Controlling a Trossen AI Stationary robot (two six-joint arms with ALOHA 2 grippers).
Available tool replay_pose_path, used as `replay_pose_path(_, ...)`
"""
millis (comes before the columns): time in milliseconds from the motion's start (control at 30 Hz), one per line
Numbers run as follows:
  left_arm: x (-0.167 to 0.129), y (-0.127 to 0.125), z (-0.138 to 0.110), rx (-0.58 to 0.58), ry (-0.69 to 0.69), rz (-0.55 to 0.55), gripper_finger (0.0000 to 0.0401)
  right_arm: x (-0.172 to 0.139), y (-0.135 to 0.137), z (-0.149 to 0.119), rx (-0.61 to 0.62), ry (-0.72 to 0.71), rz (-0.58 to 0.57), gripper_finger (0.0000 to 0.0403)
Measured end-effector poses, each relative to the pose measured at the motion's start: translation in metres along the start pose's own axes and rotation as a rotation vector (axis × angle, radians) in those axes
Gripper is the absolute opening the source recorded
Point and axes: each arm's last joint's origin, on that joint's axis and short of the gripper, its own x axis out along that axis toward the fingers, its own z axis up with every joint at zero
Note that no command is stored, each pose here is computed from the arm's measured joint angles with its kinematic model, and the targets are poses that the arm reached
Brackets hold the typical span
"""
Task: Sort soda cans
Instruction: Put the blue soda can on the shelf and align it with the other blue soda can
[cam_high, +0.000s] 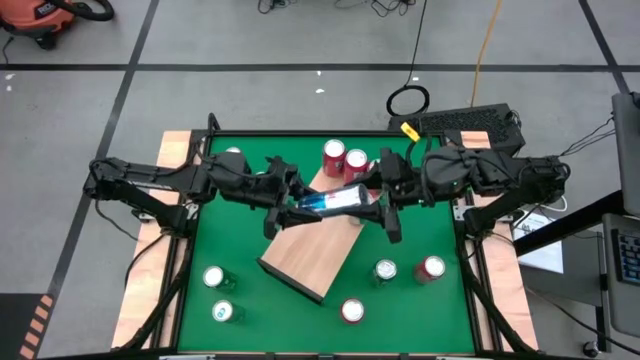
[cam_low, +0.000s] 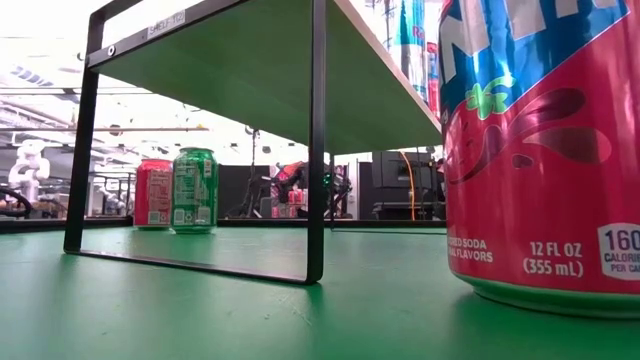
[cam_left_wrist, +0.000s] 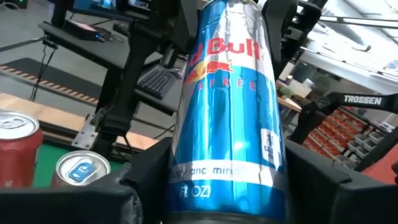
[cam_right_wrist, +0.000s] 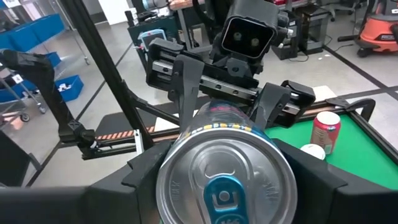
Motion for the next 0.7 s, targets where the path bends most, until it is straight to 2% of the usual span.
replay_pose_path(133,0.0,0.0,-0.001,0.0,0.012,-0.013,0.0227,0.0,0.0,0.0,-0.005,0.005,-0.004,0.0235)
replay_pose_path(333,0.0,0.001,0.0,-0.002,0.01,-0.015,0.0221,0.0,0.0,0.0,0.003,0.002,-0.011,0.024)
replay_pose_path(500,-0.002,0.003,0.004,-0.011,-0.005,-0.012,0.0219,0.0,-0.001,0.0,0.069,-0.014,-0.047,0.0277)
replay_pose_path(700,-0.007,0.003,0.01,0.059,-0.069,0.035,0.0219,0.001,-0.002,0.004,0.183,-0.079,-0.112,0.0323)
